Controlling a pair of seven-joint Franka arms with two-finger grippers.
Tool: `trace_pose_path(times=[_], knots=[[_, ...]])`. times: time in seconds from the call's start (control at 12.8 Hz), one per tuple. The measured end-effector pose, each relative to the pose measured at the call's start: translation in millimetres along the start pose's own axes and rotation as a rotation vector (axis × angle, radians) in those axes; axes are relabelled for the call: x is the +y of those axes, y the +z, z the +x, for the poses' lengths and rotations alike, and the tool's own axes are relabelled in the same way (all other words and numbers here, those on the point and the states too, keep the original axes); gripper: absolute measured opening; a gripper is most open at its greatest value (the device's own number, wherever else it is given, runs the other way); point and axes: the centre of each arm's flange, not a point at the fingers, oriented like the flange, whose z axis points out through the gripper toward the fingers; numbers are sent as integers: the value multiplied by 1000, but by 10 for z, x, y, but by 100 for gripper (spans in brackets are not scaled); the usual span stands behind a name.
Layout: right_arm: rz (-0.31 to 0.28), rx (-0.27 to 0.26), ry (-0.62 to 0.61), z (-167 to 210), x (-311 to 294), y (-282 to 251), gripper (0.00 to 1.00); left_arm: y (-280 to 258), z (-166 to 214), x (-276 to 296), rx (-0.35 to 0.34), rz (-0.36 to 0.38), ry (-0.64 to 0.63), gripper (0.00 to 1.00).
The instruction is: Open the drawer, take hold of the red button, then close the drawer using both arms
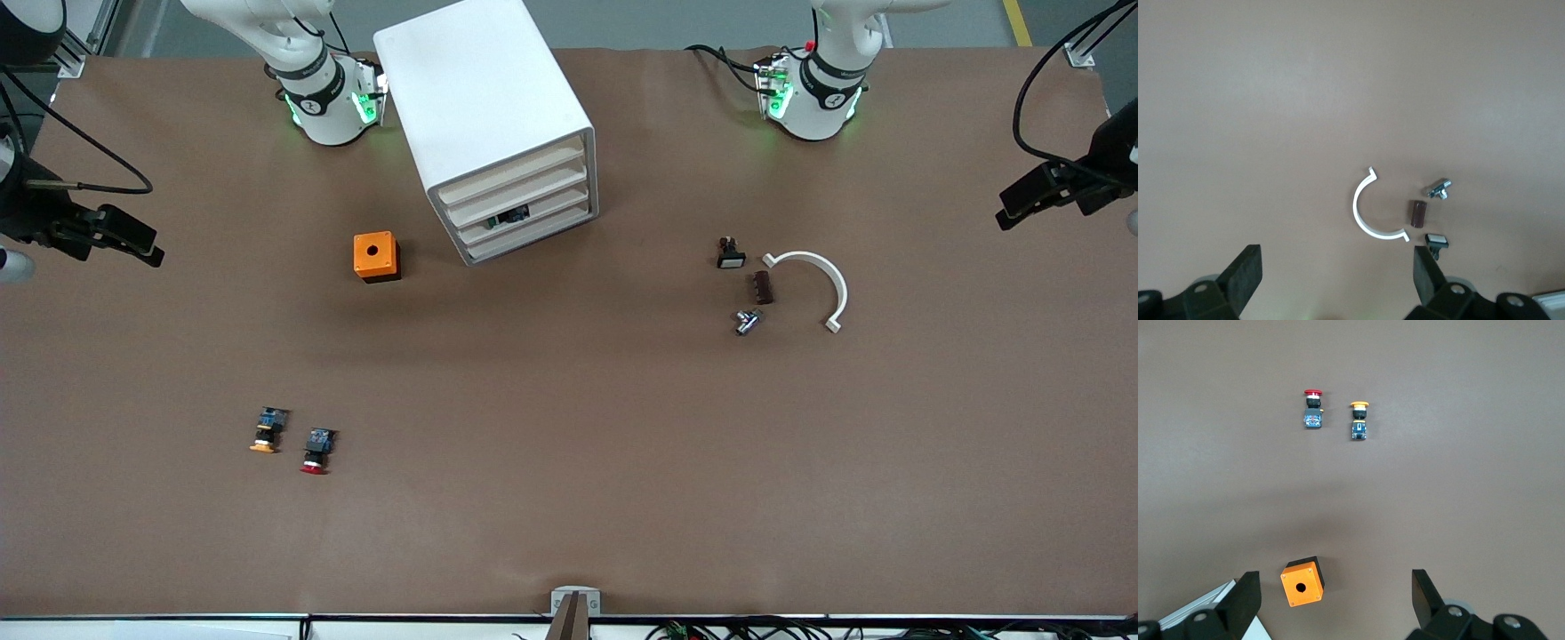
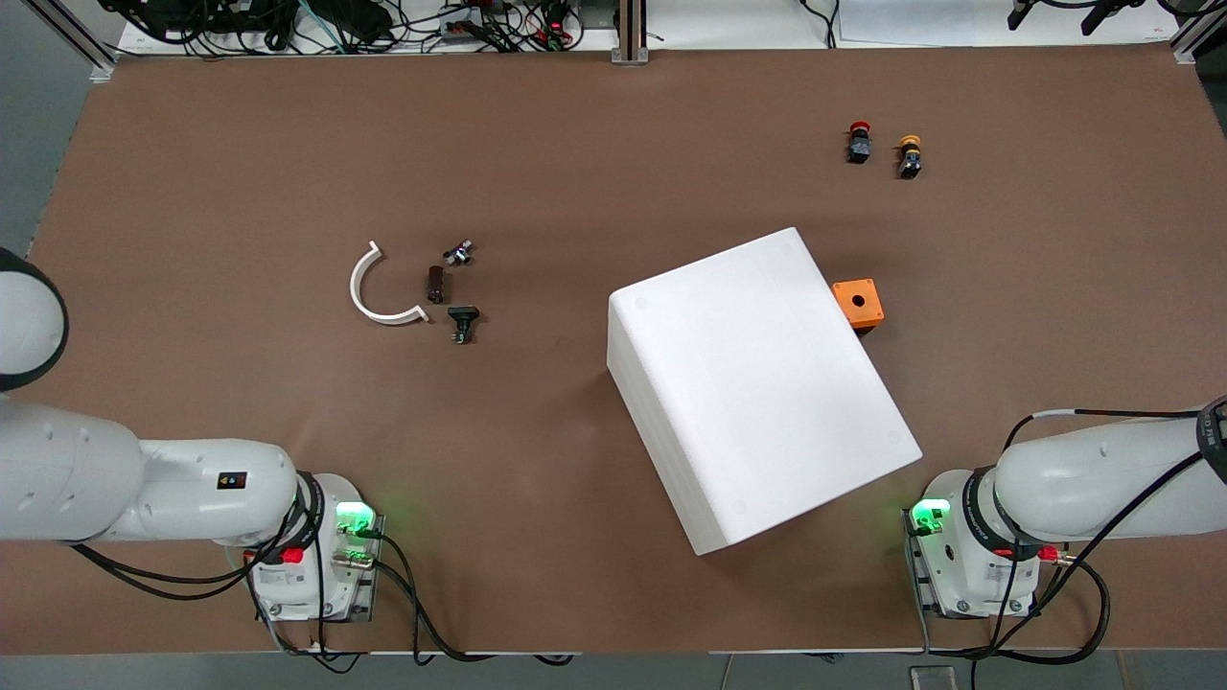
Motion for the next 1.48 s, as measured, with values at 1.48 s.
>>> trace_pose_path(times=[1.48], knots=[[-6, 3, 1, -3, 7, -13, 100, 39, -35, -16, 8, -1, 146, 100]])
